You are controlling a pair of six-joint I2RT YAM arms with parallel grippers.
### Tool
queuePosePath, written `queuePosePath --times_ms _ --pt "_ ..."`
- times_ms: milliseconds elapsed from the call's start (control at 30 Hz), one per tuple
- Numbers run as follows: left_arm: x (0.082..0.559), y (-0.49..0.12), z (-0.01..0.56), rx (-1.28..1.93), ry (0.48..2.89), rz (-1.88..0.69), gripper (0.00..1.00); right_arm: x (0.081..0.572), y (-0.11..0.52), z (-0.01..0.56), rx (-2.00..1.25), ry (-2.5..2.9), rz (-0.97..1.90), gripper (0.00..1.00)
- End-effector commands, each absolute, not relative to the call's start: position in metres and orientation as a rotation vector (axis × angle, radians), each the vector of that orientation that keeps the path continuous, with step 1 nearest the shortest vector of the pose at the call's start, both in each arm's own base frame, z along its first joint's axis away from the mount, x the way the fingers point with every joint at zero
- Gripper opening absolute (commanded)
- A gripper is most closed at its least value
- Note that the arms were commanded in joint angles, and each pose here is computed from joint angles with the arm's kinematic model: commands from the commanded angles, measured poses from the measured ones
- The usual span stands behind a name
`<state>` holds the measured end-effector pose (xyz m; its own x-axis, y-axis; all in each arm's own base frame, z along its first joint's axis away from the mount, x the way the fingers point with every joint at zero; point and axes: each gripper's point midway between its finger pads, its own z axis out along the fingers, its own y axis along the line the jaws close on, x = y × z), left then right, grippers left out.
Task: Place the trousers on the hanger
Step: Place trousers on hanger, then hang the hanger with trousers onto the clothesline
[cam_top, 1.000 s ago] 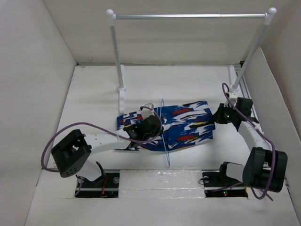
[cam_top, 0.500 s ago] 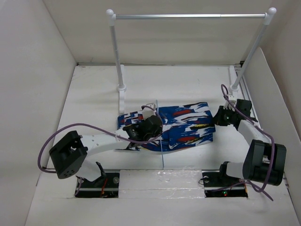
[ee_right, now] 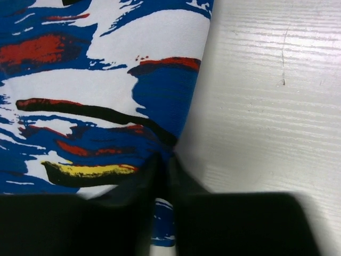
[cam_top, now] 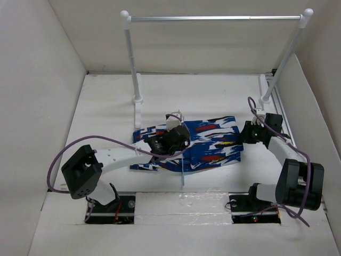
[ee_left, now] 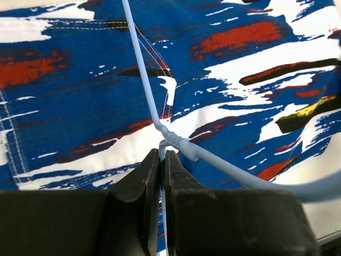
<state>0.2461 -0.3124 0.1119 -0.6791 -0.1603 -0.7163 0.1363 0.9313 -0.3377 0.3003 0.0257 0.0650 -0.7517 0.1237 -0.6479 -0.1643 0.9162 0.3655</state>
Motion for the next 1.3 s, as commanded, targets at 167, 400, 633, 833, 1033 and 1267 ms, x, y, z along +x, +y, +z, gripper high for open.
queuePosePath --times_ms 167,400,633,833,1033,1267 --pt "0.268 -0.311 0.274 -0.052 2.01 -0.595 0.0 0.307 0.08 0.192 -0.339 2.142 0.429 0.71" --pt "0.27 -0.303 0.346 -0.053 1.897 -0.658 0.0 0.267 0.167 0.316 -0.482 1.858 0.695 0.77" --pt "0.277 -0.305 0.385 -0.042 1.839 -0.703 0.0 0.213 0.265 0.365 -0.462 1.706 1.128 0.81" --pt "0.279 -0.308 0.419 -0.038 1.78 -0.734 0.0 0.205 0.305 0.373 -0.502 1.68 1.231 0.81" --pt "0.277 -0.306 0.466 -0.05 1.687 -0.801 0.0 0.216 0.313 0.381 -0.422 1.662 1.25 0.72" --pt "0.273 -0.306 0.48 -0.051 1.654 -0.845 0.0 0.217 0.321 0.401 -0.355 1.574 1.344 0.36"
